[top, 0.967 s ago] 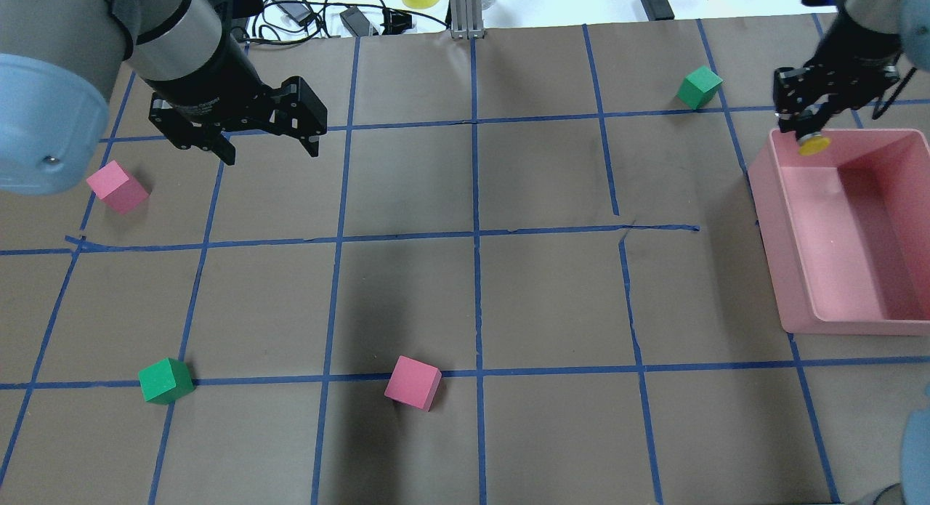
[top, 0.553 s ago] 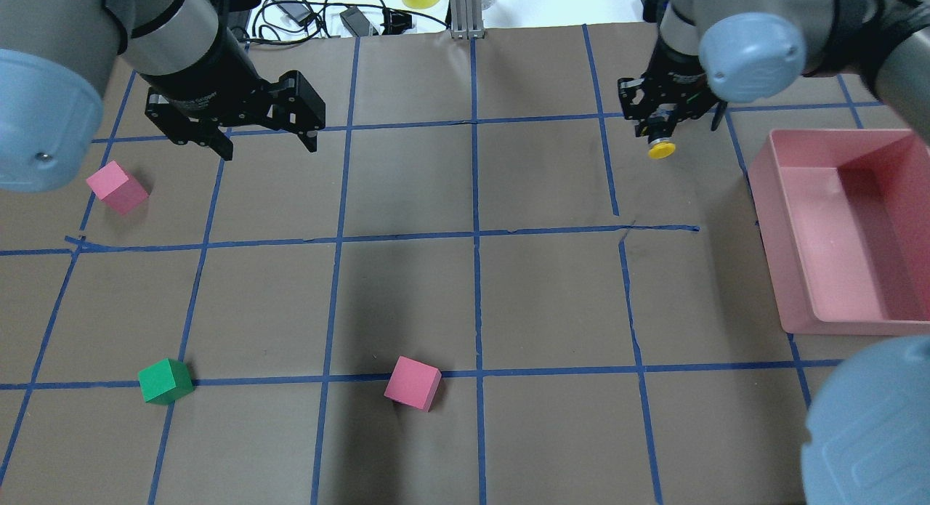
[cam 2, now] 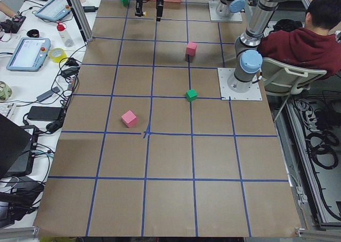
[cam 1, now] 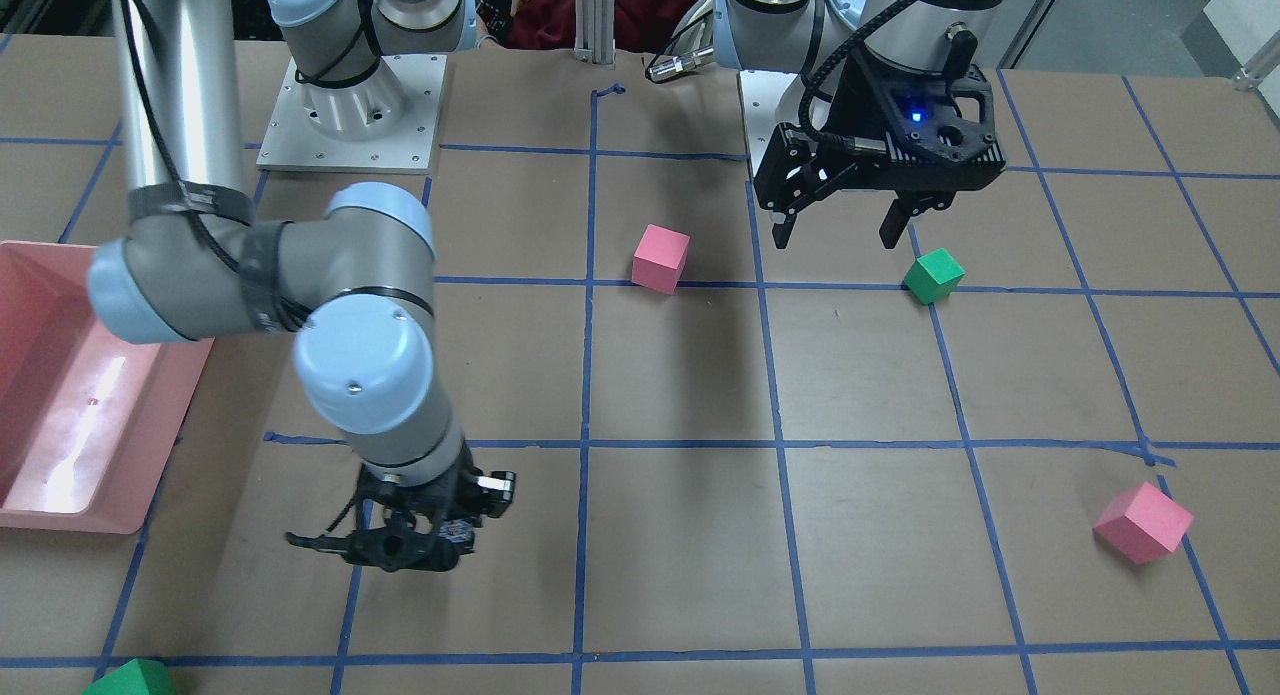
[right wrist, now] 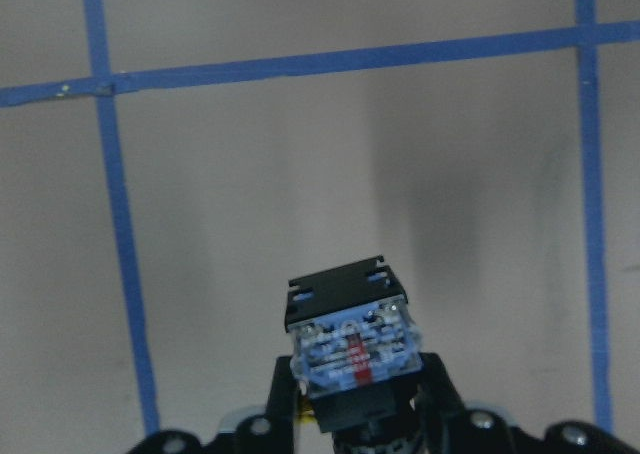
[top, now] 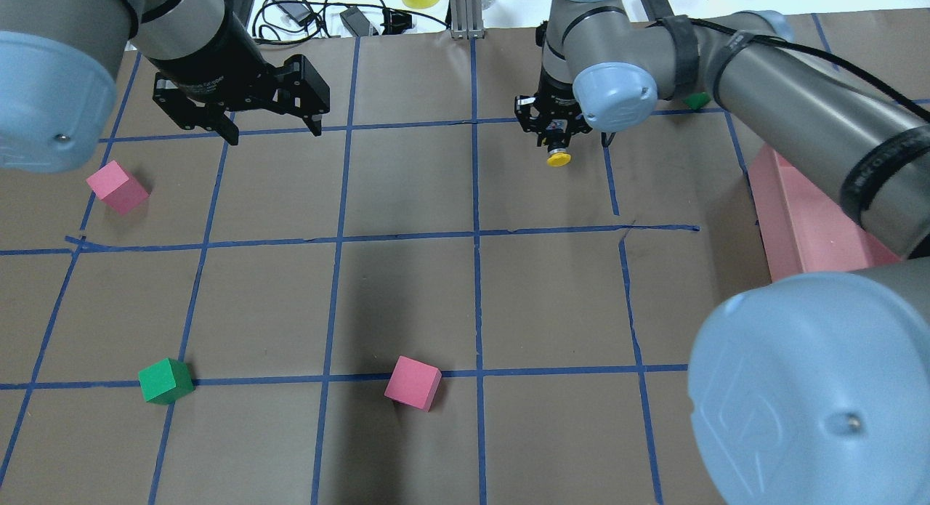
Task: Align button upright
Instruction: 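Lift the button out of the tray and carry it to the table center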
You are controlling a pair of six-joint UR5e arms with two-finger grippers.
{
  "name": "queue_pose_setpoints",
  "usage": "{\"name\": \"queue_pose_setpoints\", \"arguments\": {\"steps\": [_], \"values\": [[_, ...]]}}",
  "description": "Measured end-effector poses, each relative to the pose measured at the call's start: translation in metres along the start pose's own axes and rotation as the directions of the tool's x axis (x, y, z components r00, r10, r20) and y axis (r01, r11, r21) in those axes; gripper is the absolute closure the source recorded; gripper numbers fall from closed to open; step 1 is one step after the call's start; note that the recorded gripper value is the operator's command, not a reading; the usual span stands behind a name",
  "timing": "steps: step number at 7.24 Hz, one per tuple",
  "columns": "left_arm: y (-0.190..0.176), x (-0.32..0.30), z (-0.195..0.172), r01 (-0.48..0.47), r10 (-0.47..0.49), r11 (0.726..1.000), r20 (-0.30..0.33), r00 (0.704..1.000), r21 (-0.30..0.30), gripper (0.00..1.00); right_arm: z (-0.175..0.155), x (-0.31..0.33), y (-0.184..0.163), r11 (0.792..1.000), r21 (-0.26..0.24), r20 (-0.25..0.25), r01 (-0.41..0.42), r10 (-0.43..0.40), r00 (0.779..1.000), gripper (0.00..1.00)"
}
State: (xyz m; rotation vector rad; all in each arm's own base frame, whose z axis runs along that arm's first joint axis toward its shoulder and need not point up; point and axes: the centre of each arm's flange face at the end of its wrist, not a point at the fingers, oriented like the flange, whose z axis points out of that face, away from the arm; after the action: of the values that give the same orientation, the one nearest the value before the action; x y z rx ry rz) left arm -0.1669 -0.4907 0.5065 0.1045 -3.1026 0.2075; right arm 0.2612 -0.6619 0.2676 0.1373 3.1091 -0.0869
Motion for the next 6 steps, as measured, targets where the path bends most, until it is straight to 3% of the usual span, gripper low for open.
{"name": "queue_pose_setpoints", "arguments": {"steps": [2,4,6], "values": [[0.004,0.001,0.018,0.001,-0.001,1.0,0.011,1.0,-0.007,0.0,0.022,-0.048,0.009,1.0,-0.013,0.009,-0.026,0.027,1.0,1.0],[0.006,-0.003,0.034,-0.007,0.007,1.0,0.06,0.998,0.0,0.0,0.039,-0.073,0.018,0.999,-0.024,0.025,-0.028,0.029,0.999,1.0],[0.003,-0.006,0.047,-0.009,0.003,0.997,0.081,0.997,0.076,0.0,0.052,-0.091,0.024,0.999,-0.024,0.037,-0.032,0.033,0.999,1.0]]}}
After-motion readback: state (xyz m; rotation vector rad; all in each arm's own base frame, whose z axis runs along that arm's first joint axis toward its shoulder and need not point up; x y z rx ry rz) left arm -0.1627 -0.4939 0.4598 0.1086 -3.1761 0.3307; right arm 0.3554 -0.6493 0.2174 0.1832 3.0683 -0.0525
